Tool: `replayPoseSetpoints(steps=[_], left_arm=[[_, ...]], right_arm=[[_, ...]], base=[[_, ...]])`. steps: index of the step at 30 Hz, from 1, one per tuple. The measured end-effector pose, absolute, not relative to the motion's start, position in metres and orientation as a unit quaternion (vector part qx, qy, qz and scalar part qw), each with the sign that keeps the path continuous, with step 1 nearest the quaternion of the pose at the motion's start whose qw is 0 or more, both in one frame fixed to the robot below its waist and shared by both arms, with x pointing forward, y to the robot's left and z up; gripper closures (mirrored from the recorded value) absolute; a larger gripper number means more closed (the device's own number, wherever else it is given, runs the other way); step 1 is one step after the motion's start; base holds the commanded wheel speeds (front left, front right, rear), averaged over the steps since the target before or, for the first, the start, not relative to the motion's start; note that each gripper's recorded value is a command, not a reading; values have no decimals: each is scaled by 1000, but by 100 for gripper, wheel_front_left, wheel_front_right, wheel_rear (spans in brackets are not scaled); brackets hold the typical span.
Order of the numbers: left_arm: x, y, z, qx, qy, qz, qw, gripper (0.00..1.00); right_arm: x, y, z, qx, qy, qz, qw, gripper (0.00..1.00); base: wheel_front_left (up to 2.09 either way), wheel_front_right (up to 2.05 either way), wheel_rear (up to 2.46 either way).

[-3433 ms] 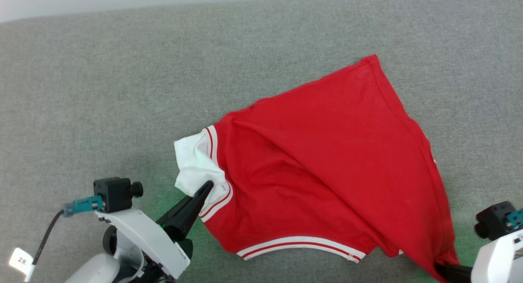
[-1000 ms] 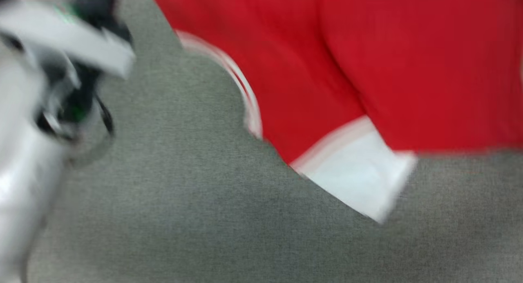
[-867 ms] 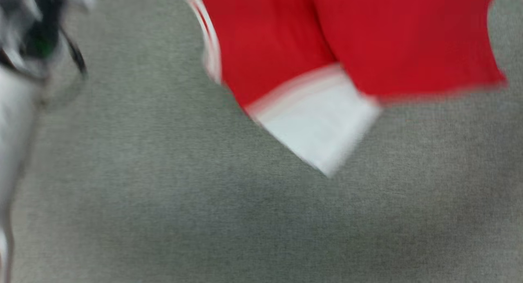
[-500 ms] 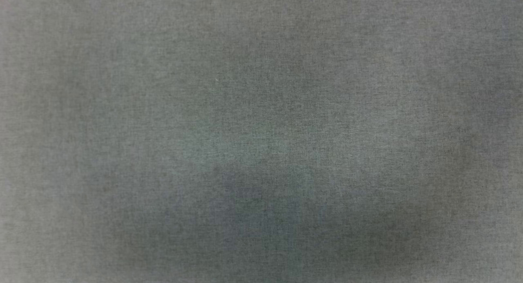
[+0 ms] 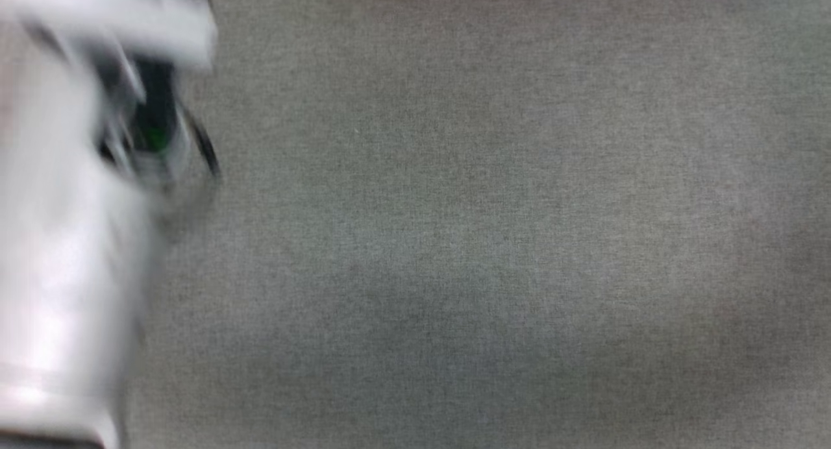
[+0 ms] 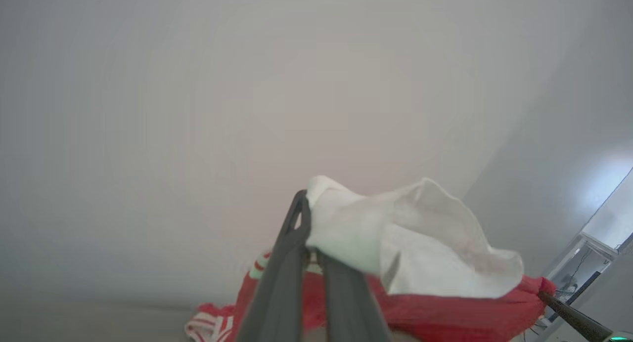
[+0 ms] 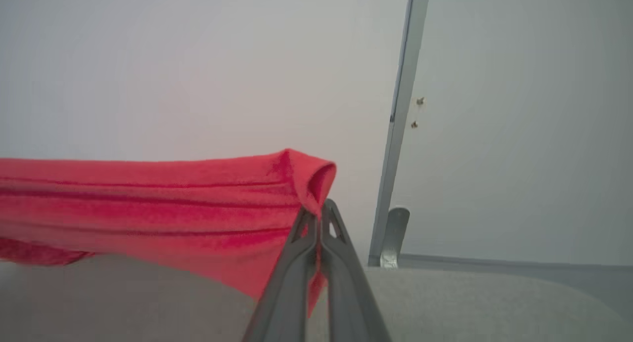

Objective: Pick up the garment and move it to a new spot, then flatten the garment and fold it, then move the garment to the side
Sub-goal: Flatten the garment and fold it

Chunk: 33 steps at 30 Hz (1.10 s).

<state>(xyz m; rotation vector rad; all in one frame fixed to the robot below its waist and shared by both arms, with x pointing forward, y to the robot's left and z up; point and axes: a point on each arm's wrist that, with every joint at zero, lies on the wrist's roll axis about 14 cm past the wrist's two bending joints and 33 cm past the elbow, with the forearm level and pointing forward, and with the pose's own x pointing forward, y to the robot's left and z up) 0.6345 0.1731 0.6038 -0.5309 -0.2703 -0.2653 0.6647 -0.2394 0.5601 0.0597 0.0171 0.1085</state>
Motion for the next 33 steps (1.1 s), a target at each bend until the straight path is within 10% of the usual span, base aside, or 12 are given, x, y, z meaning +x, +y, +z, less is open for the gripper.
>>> replayPoseSetpoints(steps=[12, 33], left_arm=[[504, 168, 510, -366, -61, -84, 925, 100], [372, 152, 546, -364, -45, -133, 921, 100]], right_arm=[[562, -254, 484, 22, 126, 98, 987, 100], [420, -267, 502, 17, 173, 50, 983, 100]], base=[[0, 0, 0], [0, 0, 0]])
